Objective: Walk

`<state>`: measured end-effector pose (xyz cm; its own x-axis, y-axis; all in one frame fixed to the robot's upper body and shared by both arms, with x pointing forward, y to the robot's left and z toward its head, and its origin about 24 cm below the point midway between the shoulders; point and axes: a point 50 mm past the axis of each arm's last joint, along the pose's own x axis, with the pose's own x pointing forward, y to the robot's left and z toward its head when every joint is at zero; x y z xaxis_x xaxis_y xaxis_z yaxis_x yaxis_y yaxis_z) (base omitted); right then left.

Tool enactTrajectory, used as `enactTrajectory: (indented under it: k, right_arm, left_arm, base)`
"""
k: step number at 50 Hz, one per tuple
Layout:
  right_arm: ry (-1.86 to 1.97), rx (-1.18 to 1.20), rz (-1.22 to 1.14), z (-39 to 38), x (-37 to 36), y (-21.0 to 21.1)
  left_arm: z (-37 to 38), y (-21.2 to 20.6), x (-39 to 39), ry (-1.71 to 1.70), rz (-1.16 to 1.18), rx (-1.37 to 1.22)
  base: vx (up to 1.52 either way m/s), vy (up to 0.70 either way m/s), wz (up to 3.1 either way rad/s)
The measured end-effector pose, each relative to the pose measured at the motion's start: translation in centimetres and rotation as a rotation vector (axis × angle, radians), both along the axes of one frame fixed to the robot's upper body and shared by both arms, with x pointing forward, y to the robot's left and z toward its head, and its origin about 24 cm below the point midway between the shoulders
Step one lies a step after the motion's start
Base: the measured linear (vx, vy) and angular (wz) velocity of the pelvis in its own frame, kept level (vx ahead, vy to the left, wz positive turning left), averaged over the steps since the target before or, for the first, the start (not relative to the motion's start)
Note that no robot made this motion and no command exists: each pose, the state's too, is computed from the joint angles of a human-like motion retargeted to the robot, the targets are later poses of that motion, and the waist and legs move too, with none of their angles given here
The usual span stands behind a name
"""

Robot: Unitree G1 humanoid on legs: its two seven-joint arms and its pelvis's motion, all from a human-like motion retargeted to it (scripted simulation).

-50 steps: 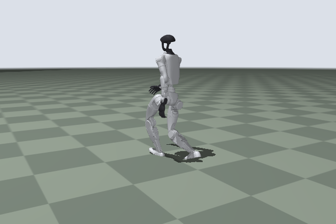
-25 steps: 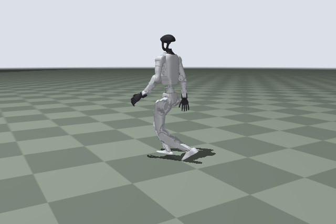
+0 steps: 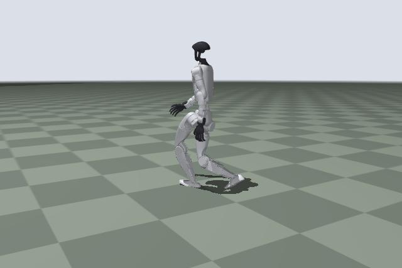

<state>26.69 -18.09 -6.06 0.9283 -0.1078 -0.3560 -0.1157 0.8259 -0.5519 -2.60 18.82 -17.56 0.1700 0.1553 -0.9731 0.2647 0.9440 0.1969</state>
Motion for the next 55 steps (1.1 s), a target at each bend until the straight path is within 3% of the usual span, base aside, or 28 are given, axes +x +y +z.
enactTrajectory:
  k: [7, 20, 29, 35, 40, 49, 55]
  right_arm:
    - [0.379, 0.021, 0.031, -6.5, -7.5, 0.7]
    - [0.925, -0.126, -0.165, -10.8, -24.0, -5.8]
    - [0.976, -0.082, -0.246, -10.8, -26.8, -6.0]
    - [0.862, -0.035, -0.262, -10.9, -23.3, -5.1]
    - [0.638, -0.047, -0.221, -9.5, -16.1, -4.8]
    - [0.138, -0.014, -0.148, -2.4, -2.7, -3.6]
    - [-0.034, 0.017, -0.070, 0.9, 0.7, -1.8]
  left_arm:
    - [0.4, 1.6, 6.2, -0.175, -0.024, 0.083]
    - [8.0, 3.9, 23.6, -0.829, 0.029, 0.174]
    - [8.3, 3.3, 23.7, -0.869, 0.027, 0.135]
    - [4.1, 2.1, 17.5, -0.604, 0.046, 0.075]
    - [1.7, 1.3, 12.6, -0.378, 0.012, 0.047]
    - [0.1, 0.1, 4.6, -0.141, 0.070, -0.014]
    - [-0.1, -0.2, 1.7, -0.057, 0.117, -0.017]
  base:
    - [-0.01, 0.05, 0.30]
    - [0.01, -0.01, 0.15]
    - [-0.02, -0.03, 0.04]
    - [-0.06, -0.08, 0.24]
    - [-0.03, -0.06, 0.25]
    - [0.00, 0.00, 0.00]
    - [0.00, 0.02, 0.03]
